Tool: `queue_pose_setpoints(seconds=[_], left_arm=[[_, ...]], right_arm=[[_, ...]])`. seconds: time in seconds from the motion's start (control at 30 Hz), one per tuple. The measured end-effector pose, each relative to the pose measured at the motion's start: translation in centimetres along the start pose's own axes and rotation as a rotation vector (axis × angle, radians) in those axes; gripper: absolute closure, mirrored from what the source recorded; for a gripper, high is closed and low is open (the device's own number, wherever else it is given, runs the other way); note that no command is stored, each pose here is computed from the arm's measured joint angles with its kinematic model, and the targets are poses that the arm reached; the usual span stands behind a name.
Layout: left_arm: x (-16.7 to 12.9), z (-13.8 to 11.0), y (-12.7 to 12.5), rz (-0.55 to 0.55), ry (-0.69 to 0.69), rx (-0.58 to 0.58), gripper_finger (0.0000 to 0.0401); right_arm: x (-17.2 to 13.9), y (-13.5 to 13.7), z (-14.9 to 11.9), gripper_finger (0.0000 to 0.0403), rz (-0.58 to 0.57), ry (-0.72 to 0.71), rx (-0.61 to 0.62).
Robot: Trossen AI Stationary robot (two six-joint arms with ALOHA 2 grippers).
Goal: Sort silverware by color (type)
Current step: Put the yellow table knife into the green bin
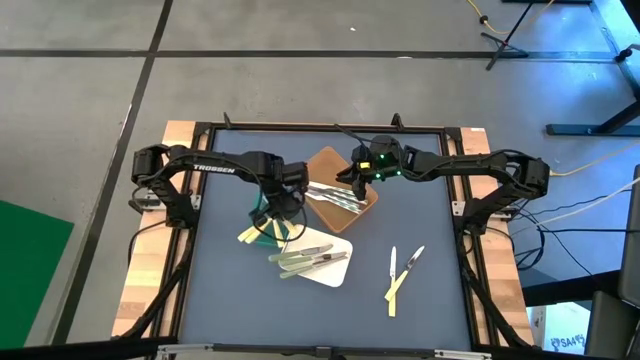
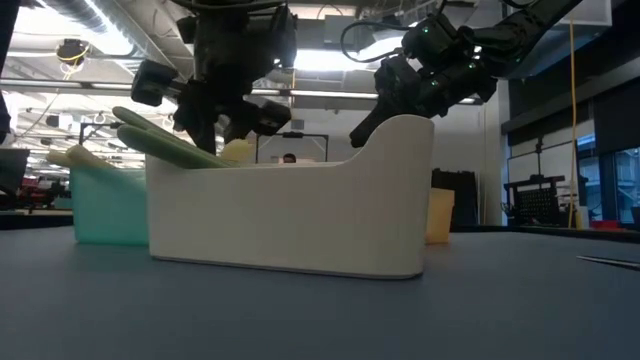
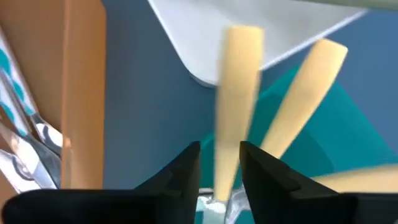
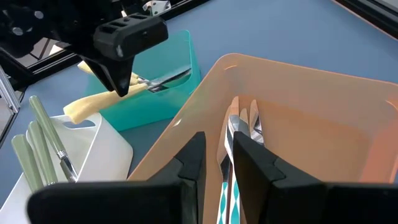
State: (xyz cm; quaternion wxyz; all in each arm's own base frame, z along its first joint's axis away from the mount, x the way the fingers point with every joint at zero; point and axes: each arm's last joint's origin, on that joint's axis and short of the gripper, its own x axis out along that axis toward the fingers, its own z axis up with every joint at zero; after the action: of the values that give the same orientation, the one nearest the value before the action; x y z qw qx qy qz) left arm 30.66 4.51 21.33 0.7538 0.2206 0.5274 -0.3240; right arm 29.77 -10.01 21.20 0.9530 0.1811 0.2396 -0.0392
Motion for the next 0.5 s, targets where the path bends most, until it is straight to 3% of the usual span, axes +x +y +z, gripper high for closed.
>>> queue_pose_setpoints(seconds=[0.23, 0.5], left_arm=[[0.0, 0.14, 0.19, 0.018, -0.015, -0.018, 0.0269], [0.0, 0.16, 0.21, 0.02, -0.017, -0.015, 0.0266]], right_arm=[[0.0, 0.0, 0.0, 0.0336, 0.0, 0.0, 0.0], [0.0, 0.0, -0.01, 0.0336, 0.0, 0.0, 0.0]])
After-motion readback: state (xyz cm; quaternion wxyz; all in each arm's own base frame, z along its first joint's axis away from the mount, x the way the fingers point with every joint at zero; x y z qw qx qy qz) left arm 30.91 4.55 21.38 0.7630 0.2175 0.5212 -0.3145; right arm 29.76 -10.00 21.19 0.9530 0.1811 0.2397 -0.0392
